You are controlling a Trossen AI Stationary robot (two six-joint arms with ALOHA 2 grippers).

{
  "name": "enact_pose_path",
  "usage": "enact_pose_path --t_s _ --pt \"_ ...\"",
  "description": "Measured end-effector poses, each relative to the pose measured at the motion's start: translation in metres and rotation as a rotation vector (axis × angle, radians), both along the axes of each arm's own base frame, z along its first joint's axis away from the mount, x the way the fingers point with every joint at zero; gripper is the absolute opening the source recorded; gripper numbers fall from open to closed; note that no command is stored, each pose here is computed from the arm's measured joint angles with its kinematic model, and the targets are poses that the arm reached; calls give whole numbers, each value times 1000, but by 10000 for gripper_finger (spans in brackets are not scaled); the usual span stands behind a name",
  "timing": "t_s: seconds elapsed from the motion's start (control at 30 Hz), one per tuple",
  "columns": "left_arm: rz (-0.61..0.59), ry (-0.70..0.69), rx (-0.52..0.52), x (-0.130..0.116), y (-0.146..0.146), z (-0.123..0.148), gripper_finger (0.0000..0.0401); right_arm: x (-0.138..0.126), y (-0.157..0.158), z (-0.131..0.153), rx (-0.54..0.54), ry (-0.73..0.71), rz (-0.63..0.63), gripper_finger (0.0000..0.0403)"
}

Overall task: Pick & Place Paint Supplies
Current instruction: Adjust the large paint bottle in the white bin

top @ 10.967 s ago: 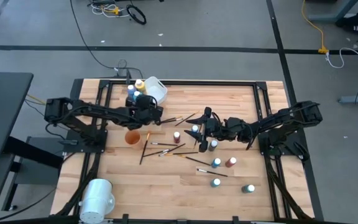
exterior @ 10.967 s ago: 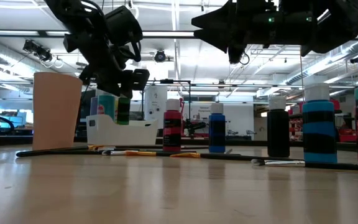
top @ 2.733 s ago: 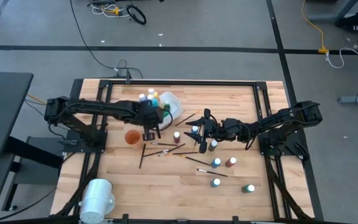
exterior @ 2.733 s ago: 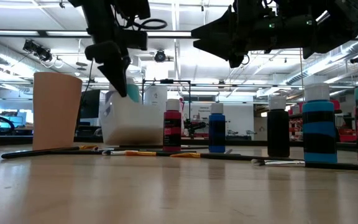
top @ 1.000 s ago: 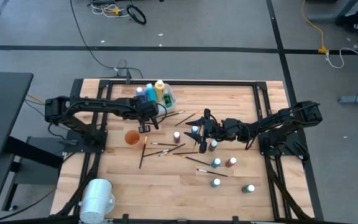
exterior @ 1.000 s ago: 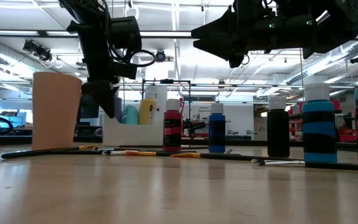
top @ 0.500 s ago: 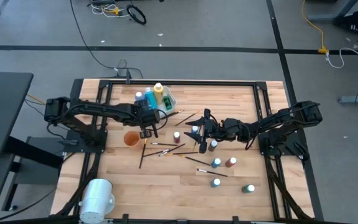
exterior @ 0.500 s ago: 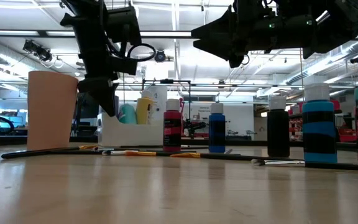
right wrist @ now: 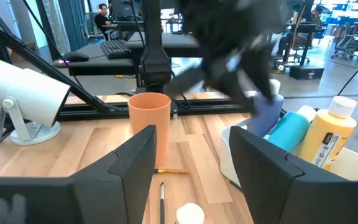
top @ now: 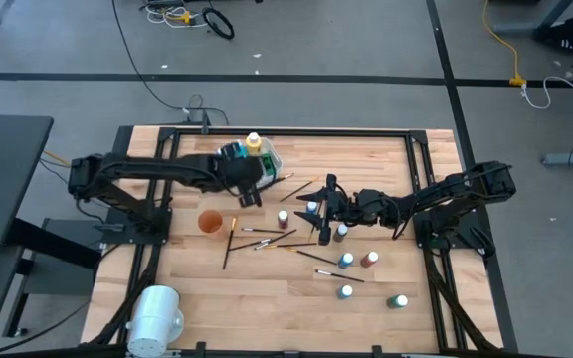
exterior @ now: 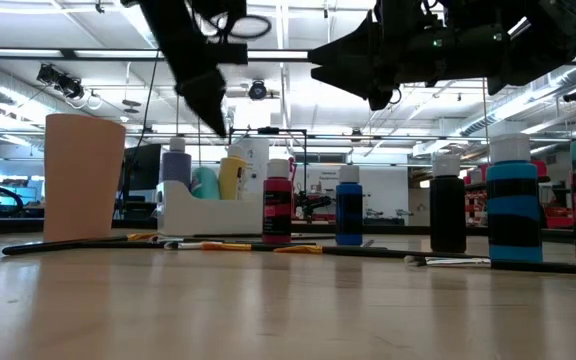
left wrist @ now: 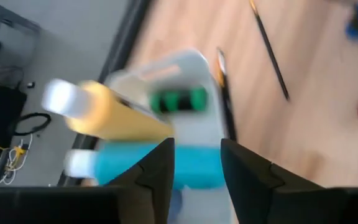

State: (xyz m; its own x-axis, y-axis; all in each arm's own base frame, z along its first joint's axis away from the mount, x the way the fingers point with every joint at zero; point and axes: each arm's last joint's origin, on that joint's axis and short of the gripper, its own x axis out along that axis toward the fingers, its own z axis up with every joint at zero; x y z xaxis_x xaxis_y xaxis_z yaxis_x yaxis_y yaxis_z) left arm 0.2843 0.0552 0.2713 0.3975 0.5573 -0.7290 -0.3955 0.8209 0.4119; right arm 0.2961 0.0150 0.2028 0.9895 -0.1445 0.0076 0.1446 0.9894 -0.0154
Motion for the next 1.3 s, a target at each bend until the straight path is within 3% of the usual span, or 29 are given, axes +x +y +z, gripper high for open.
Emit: enact_pose_path --t_s 0.1,0.23,0.6,0.83,1.03,1.3 --pt "58 -69 -6 -4 18 21 151 0 0 0 0 0 0 205" --pt "236 -135 -58 -17 55 33 167 0 0 0 9 1 0 205" --pt "648 -269 -339 -61 150 11 185 0 0 -1 34 4 1 205" --pt "662 -271 -509 -56 166 -13 179 0 0 -2 34 16 0 205" --pt "688 -225 -547 -49 172 -32 179 0 0 -4 57 28 -1 205" --pt "707 -251 -590 -48 171 -32 155 0 0 -5 57 44 -1 205"
